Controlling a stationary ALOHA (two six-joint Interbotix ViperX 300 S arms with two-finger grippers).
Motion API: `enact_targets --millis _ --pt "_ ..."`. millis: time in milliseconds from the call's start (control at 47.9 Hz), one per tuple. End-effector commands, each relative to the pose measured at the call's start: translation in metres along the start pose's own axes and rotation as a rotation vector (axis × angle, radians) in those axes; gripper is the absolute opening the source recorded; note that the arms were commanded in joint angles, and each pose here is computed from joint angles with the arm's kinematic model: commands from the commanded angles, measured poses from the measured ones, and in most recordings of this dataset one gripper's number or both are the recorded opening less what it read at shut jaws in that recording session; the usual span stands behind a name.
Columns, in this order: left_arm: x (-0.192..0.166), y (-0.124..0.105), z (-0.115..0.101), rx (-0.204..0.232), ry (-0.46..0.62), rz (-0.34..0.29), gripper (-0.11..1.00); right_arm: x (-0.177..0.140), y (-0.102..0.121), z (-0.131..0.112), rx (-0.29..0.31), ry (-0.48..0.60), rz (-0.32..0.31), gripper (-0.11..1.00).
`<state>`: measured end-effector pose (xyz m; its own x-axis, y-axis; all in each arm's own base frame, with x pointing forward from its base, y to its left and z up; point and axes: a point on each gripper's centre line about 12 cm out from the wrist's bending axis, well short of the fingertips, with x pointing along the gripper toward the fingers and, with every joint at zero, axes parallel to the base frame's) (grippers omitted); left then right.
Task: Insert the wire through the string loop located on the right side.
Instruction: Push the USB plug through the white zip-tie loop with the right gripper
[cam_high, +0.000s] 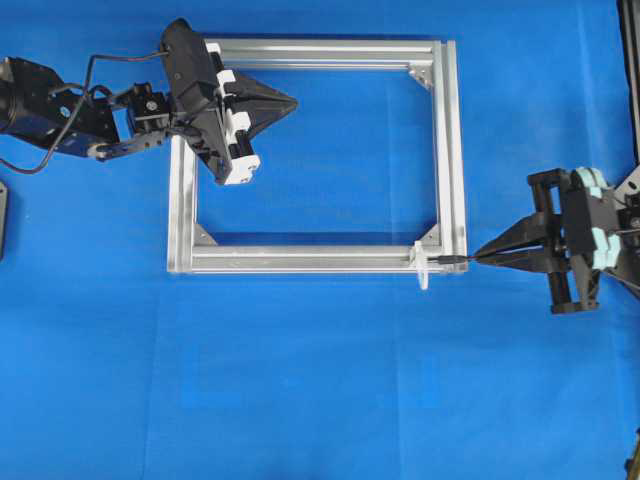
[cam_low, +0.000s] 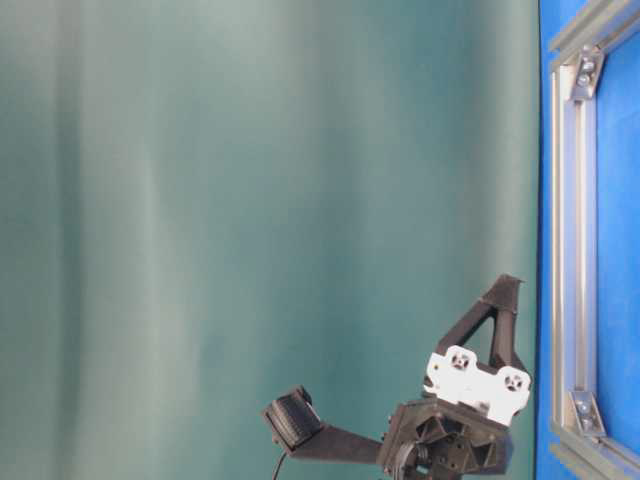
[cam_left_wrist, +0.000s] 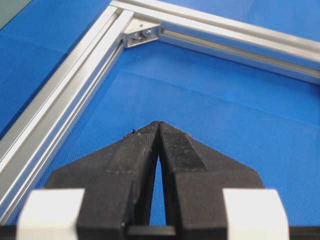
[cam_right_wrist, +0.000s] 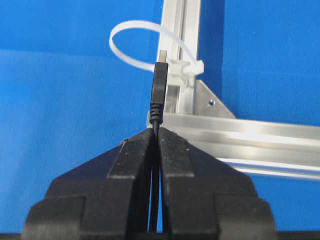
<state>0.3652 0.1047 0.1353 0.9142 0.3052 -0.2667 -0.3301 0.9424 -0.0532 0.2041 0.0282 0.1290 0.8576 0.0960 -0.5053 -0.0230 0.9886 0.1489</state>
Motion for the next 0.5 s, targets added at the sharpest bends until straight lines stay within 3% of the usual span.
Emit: enact_targets --millis 0,480 --pt "-0.003 -0.002 0.015 -0.002 -0.046 -0.007 0.0 0.009 0.002 0.012 -0.001 -0.034 0.001 -0.04" --pt "-0.002 -0.004 0.017 -0.003 -0.055 -0.012 0.0 0.053 0.004 0.035 0.001 -0.084 -0.014 -0.04"
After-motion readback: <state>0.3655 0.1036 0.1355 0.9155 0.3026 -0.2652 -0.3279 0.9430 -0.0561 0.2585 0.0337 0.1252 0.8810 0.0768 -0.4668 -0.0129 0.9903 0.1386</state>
